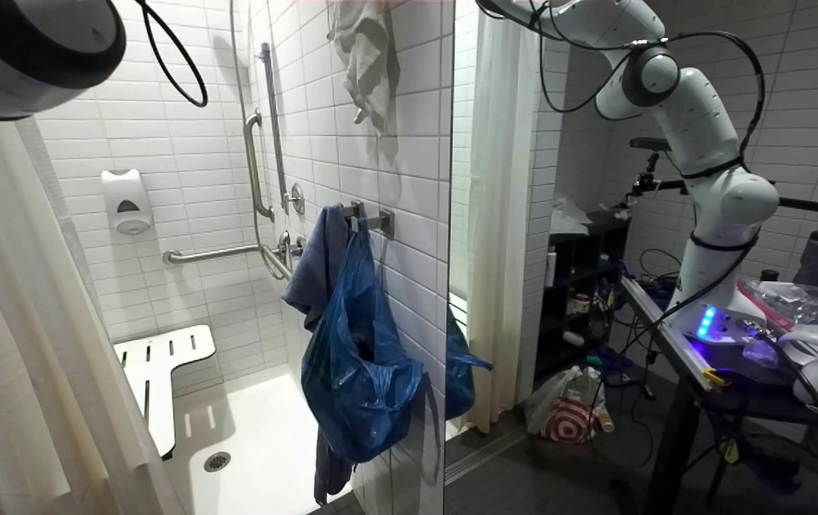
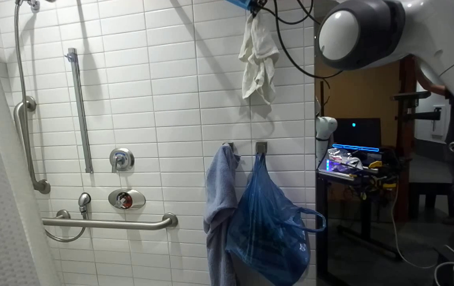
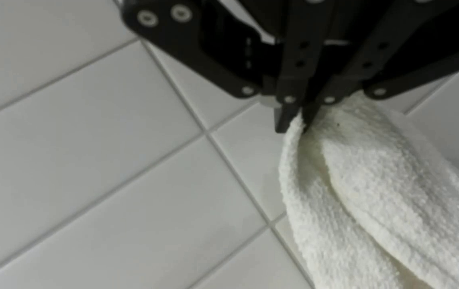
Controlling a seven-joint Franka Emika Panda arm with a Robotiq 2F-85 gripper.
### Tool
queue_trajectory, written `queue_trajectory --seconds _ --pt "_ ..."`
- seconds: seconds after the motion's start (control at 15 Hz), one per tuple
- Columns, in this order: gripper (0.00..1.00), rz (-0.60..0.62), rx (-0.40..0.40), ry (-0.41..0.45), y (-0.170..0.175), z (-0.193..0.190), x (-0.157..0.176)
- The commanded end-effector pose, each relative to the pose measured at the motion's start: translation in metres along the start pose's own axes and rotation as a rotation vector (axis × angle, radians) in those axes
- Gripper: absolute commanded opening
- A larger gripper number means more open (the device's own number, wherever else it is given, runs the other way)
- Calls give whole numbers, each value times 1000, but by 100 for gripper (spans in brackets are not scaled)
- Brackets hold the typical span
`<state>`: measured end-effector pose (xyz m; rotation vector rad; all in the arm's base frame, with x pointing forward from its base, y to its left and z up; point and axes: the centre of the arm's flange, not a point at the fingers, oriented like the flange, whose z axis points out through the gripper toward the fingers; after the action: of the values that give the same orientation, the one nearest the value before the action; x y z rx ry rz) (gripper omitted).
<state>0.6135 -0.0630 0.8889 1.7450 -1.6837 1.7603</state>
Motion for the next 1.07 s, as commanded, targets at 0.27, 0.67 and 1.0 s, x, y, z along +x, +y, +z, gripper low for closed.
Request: queue_trajectory --seconds 0.27,0.67,1.0 --pt "1 154 -31 -30 -43 23 74" --pt "1 260 -53 -29 -20 36 114" --pt "1 326 -61 -17 -3 34 142"
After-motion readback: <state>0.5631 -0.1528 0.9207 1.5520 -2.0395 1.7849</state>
